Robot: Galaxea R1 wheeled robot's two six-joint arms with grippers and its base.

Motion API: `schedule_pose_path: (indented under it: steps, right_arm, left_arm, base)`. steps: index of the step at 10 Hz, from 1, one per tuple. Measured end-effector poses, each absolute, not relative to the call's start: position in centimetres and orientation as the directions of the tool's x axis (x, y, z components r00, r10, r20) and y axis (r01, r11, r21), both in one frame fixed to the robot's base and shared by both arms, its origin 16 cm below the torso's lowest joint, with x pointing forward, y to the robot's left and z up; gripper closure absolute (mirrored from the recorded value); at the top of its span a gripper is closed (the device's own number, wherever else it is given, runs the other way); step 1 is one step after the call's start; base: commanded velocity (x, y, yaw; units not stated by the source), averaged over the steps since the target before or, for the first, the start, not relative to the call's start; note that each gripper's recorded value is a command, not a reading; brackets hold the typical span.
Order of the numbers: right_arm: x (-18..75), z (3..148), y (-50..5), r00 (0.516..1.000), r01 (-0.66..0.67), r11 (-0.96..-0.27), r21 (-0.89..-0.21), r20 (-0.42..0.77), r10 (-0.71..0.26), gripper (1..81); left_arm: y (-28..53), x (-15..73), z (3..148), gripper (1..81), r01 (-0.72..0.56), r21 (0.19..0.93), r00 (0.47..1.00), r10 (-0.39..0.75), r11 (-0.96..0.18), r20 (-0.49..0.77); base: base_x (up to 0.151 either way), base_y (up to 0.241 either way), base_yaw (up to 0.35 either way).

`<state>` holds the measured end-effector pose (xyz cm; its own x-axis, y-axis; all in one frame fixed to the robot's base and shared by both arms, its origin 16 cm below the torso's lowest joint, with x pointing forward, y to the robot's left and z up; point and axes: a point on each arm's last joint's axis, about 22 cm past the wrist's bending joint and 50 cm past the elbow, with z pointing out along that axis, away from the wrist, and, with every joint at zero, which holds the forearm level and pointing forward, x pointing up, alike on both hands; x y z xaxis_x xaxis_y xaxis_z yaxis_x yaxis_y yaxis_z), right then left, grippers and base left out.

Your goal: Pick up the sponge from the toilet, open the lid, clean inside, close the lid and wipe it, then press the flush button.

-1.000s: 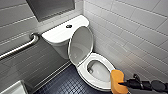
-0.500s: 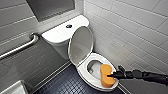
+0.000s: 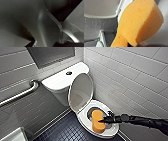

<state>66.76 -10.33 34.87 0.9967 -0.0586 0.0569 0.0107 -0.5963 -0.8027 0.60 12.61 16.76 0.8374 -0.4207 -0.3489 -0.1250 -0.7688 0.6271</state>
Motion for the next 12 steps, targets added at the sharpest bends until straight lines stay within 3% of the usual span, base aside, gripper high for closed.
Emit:
schedule_pose_path:
  steps: [4, 8, 12]
  right_arm:
    - [69.1, 34.3, -4.9, 0.997, 0.026, -0.583, -0.812, 0.062, -0.043, 81.1]
    - [75.8, 34.9, -3.5, 0.987, -0.007, -0.614, -0.789, 0.093, -0.131, 81.1]
    - [75.8, 33.2, 0.2, 0.987, -0.041, -0.617, -0.786, 0.064, -0.147, 81.1]
  left_arm:
    - [12.6, 0.6, 16.8, 1.0, -0.125, 0.627, 0.837, -0.421, -0.769, -0.349]
    - [12.4, 0.6, 16.8, 1.0, -0.123, 0.629, 0.838, -0.420, -0.768, -0.349]
    - [12.2, 0.6, 16.8, 1.0, -0.123, 0.630, 0.838, -0.420, -0.767, -0.348]
  base:
    - [0.000, 0.000, 0.000]
    - [0.000, 0.000, 0.000]
    - [0.000, 0.000, 0.000]
